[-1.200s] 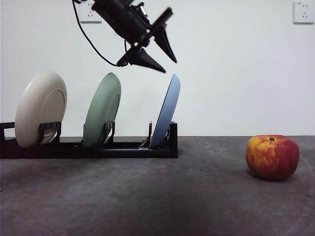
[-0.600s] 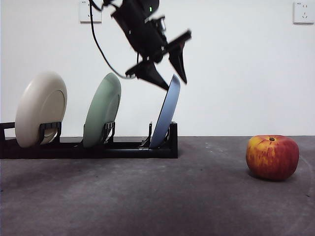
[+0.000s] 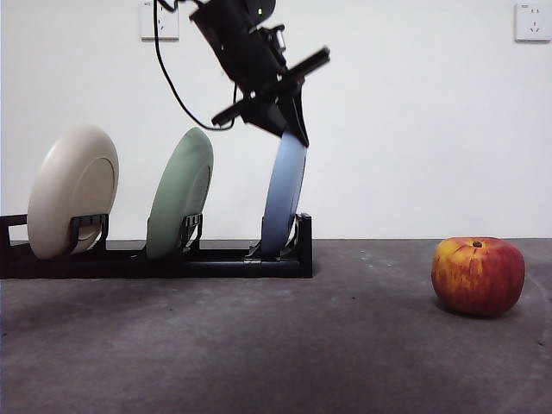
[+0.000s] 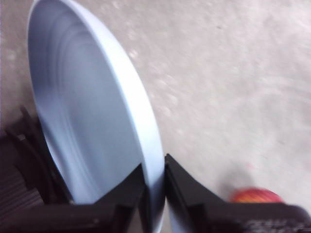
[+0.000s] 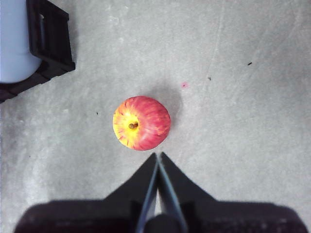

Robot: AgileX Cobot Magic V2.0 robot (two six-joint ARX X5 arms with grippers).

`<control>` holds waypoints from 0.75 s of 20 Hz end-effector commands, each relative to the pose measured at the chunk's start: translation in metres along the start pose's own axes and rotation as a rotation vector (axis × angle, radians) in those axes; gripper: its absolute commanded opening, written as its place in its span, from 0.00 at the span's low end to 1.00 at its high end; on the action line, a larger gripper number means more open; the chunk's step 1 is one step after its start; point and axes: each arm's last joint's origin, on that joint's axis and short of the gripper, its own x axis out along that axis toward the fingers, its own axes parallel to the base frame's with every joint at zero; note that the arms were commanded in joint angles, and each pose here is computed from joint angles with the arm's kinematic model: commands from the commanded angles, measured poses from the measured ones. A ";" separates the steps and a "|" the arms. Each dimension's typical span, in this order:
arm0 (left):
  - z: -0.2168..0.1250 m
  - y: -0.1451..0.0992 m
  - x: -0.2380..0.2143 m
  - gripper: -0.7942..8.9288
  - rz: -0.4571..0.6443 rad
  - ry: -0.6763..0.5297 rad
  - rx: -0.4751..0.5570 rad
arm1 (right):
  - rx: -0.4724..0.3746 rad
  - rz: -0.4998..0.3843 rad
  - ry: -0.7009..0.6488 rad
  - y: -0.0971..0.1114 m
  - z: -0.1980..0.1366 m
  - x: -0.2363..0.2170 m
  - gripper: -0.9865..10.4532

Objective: Take the blue plate from the plate rack,put the plate on the table,take the apple from the table,put the apple in the plate

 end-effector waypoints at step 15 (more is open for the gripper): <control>0.017 -0.068 -0.155 0.07 -0.097 -0.231 0.188 | 0.001 -0.005 0.022 0.000 -0.002 0.000 0.09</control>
